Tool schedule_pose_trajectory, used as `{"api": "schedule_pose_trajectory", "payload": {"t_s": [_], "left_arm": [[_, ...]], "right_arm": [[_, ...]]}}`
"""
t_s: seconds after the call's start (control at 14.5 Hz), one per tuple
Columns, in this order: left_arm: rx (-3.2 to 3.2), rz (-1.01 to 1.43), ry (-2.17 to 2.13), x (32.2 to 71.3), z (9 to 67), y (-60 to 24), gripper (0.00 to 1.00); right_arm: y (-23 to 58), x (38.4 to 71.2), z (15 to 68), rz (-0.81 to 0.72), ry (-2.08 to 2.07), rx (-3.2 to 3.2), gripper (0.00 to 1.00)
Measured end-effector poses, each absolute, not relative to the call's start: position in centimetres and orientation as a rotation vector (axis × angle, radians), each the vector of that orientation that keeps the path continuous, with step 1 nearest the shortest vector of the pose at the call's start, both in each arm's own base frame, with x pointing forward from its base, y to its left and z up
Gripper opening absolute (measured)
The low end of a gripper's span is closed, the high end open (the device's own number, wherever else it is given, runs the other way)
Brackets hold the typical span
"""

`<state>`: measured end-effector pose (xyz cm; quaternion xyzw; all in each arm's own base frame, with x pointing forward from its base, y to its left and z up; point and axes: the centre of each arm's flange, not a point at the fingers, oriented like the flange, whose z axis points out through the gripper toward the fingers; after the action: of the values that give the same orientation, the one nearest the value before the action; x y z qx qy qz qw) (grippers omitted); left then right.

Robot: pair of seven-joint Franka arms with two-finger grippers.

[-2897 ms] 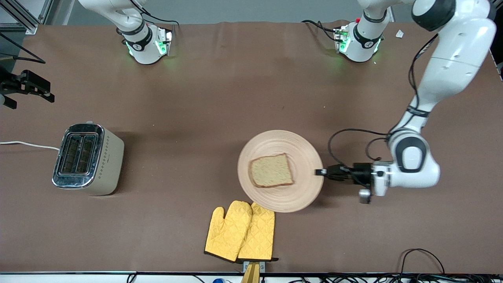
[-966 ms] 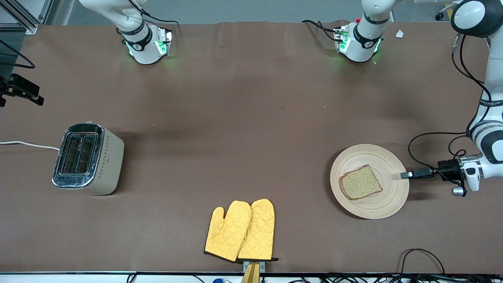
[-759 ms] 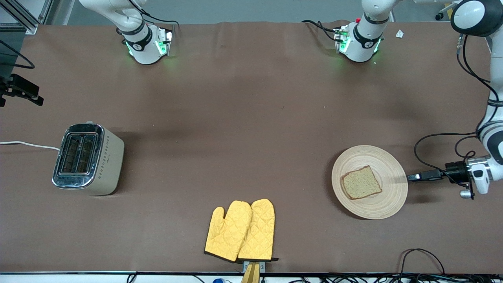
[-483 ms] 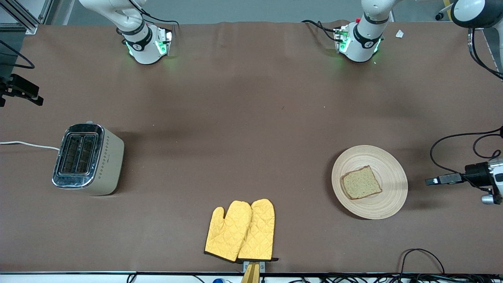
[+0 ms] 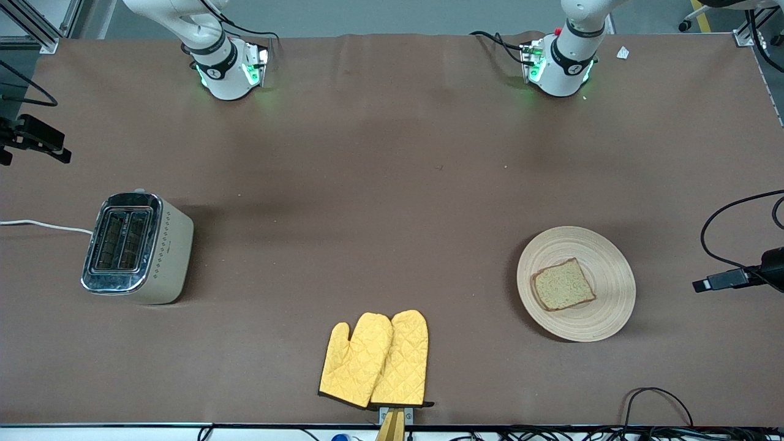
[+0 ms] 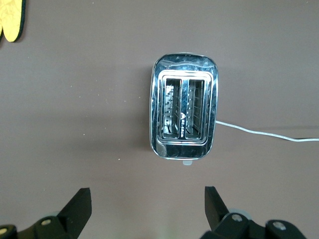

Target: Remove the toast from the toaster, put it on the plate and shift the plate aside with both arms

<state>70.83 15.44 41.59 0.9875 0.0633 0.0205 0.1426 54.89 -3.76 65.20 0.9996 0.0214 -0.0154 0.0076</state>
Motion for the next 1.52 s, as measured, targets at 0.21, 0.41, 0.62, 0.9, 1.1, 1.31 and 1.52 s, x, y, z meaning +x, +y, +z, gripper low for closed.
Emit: {"api": "schedule_pose_trajectory", "payload": {"t_s": [0.21, 0.41, 0.62, 0.9, 1.1, 1.31, 1.52], "left_arm": [[2.972, 0.068, 0.121, 70.9, 44.8, 11.6, 1.0], [3.079, 0.034, 0.052, 69.3, 50.3, 5.8, 1.0], [3.183, 0.02, -0.035, 66.6, 55.7, 1.8, 1.0], [3.217, 0.043, -0.084, 63.9, 60.3, -0.6, 1.0], [3.232, 0.067, -0.122, 62.3, 62.7, -2.1, 1.0], [3.273, 0.061, -0.171, 59.5, 65.1, -5.2, 1.0], [3.241, 0.03, -0.166, 56.3, 65.7, -6.5, 1.0]], "right_arm": [[-3.4, 54.8, 65.1, -0.067, 0.076, 3.138, 1.0], [-3.4, 54.7, 65.0, -0.08, 0.074, 3.139, 1.0], [-3.4, 54.7, 65.0, -0.081, 0.074, 3.14, 1.0], [-3.4, 54.6, 65.0, -0.085, 0.074, 3.14, 1.0], [-3.4, 54.6, 65.0, -0.089, 0.099, 3.141, 1.0], [-3.5, 54.6, 64.9, -0.092, 0.111, 3.142, 1.0], [-3.5, 54.6, 64.9, -0.095, 0.115, 3.142, 1.0]]}}
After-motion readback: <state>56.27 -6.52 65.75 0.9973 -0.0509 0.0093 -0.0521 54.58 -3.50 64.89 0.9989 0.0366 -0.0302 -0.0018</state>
